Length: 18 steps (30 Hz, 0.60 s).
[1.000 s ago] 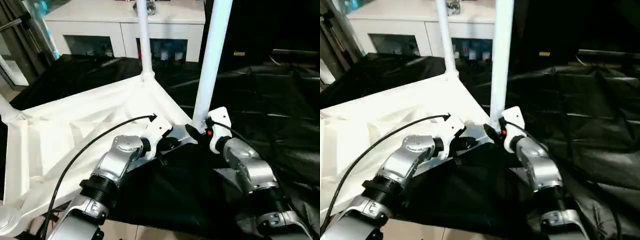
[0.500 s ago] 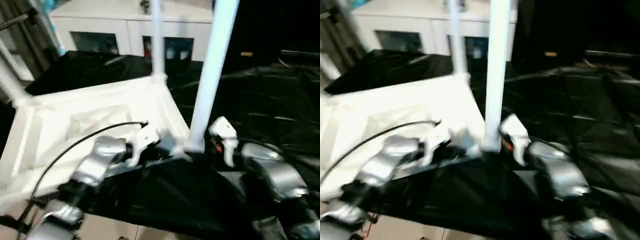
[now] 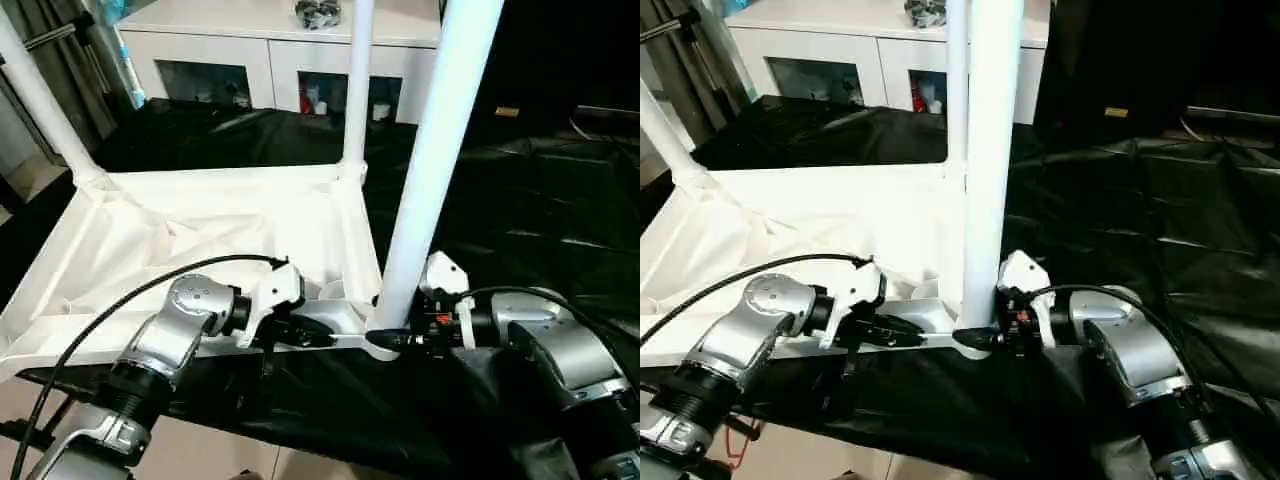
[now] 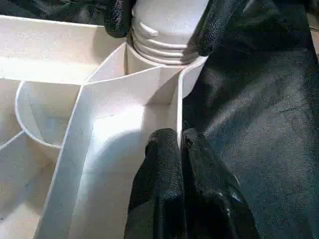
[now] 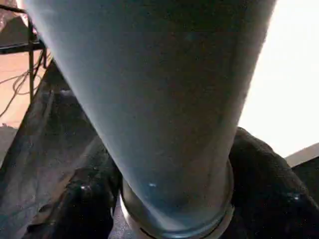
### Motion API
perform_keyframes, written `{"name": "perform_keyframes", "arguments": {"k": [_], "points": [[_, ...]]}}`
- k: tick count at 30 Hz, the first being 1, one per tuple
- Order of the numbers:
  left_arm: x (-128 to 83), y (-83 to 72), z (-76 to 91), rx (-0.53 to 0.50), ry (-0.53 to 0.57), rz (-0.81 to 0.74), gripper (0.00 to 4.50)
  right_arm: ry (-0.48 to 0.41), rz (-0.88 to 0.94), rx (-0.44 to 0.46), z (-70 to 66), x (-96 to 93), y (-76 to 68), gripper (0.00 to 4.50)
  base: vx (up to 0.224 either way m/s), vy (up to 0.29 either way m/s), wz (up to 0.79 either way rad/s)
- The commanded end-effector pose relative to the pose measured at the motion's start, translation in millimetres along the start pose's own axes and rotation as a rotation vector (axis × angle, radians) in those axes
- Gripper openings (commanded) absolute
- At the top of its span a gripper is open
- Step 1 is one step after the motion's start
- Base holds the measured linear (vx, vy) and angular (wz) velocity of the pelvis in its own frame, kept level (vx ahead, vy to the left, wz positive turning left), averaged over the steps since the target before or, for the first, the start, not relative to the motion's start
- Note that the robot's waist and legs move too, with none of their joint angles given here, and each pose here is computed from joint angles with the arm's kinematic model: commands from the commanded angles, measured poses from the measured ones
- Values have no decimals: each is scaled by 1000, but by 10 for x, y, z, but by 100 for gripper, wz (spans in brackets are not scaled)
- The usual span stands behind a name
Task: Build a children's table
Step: Rotate leg to tighten
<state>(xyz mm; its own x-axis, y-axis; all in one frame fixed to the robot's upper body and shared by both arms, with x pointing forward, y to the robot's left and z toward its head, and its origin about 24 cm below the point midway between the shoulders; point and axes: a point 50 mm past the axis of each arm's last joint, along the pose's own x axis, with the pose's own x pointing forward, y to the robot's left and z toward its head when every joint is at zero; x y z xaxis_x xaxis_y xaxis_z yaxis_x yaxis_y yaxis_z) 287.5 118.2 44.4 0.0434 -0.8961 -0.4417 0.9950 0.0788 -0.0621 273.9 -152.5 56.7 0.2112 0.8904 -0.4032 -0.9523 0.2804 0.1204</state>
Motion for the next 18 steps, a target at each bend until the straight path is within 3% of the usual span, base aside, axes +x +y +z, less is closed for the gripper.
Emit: {"name": "perform_keyframes", "arguments": {"k": [1, 3, 6, 11, 14, 16, 18], "points": [[37, 134, 63, -30, -31, 161, 0, -27, 78, 6, -6, 151, 139, 269, 0, 0, 0], [73, 169, 66, -58, -32, 207, 0, -37, 20, 29, -38, 186, 120, 265, 0, 0, 0], [223, 238, 125, -101, -28, 298, 0, -55, -217, 109, -139, 337, -12, 264, 0, 0, 0], [425, 323, 231, -154, -51, 416, 0, -60, -436, 222, -159, 596, -130, 263, 0, 0, 0], [523, 325, 288, -162, -62, 438, 0, -63, -468, 248, -96, 747, -131, 263, 0, 0, 0], [557, 290, 310, -137, -62, 400, 0, -105, -426, 250, -20, 800, -110, 319, 0, 0, 0], [553, 257, 313, -105, -61, 359, 0, -132, -383, 255, 23, 798, -99, 333, 0, 0, 0]]}}
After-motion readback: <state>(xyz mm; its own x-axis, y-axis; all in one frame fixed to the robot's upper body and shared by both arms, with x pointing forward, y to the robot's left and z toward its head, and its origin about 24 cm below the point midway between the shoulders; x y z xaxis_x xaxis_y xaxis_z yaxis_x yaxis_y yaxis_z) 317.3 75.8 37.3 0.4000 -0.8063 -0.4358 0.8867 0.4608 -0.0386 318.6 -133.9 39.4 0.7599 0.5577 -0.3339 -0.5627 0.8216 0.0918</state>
